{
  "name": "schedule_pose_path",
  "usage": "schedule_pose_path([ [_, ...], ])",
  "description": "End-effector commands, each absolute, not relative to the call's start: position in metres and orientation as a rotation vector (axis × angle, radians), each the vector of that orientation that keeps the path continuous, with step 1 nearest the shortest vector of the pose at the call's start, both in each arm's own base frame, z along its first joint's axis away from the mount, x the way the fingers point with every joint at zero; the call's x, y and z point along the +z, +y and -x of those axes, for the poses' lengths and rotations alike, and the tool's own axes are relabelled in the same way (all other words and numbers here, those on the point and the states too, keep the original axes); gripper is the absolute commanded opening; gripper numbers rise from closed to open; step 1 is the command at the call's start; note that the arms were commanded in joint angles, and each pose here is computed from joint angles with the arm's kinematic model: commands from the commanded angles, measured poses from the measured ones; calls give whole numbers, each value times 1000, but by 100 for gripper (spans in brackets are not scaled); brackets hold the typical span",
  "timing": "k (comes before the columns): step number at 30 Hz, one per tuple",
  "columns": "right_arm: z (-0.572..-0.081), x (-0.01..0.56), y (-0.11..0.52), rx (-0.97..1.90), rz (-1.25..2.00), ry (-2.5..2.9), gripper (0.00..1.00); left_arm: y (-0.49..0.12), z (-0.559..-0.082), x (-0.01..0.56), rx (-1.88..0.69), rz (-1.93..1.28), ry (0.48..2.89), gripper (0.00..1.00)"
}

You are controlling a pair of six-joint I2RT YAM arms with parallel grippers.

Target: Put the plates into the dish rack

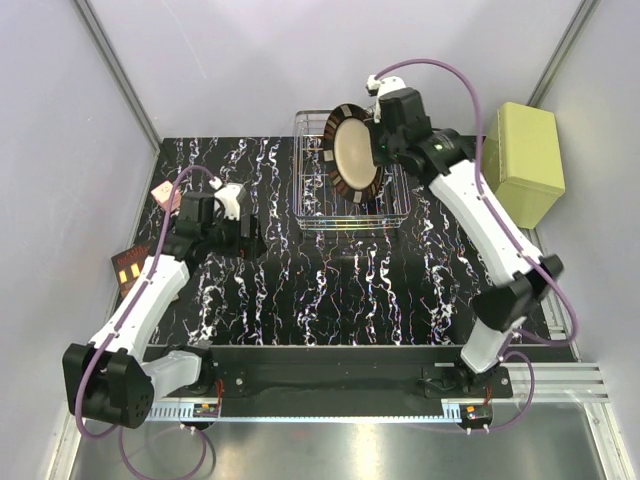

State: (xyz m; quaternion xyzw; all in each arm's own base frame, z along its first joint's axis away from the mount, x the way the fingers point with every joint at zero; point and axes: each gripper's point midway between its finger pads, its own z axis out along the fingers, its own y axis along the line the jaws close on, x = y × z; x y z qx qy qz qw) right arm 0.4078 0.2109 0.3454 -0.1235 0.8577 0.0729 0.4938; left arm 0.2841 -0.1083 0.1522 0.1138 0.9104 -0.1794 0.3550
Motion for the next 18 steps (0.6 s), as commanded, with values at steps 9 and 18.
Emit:
schedule_pose_path([
  [9,-510,423,196,-112,-64,1720,0,-104,-284,164,-468,-274,2222,99],
  [18,-553,403,205,-178,-195,1670,0,-104,-278,165,-482,-261,2193,99],
])
